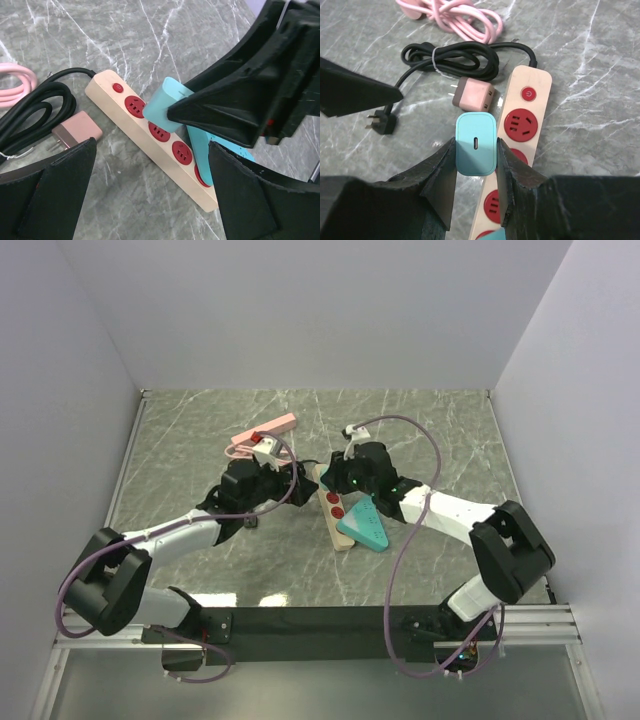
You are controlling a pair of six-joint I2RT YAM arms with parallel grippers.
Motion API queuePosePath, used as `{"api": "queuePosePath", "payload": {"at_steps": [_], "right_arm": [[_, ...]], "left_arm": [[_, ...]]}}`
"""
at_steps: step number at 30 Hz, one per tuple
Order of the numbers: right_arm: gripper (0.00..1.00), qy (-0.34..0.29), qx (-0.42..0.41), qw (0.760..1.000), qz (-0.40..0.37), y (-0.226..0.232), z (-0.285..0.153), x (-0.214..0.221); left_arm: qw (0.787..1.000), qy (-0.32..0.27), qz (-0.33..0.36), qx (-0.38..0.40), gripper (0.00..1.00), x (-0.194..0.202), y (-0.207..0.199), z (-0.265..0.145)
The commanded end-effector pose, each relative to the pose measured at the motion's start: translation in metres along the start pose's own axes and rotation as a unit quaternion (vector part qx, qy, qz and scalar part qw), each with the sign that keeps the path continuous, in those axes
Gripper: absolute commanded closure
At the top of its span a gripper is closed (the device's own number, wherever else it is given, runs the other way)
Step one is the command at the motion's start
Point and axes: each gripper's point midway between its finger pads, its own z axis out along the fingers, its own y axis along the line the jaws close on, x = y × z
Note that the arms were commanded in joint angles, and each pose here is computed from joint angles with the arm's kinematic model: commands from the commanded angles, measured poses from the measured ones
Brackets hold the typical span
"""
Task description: Insert the plug
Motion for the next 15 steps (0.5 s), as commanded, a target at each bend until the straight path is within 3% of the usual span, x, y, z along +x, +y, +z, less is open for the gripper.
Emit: {"api": "queuePosePath", "payload": {"at_steps": [1,15], "right_arm": [[1.0,-0.057,-0.004,0.998,0.011,0.004,0.008,-0.039],[1.0,-0.022,0.046,0.998,0.031,-0.02,-0.013,0.001]], "left_arm": [[0.999,-0.033,0.002,0.008,0.01,-0.022,-0.004,0.001],[0.999,-0.025,-0.01,0.021,0.01,-0.017,-0.003,0.004]]}}
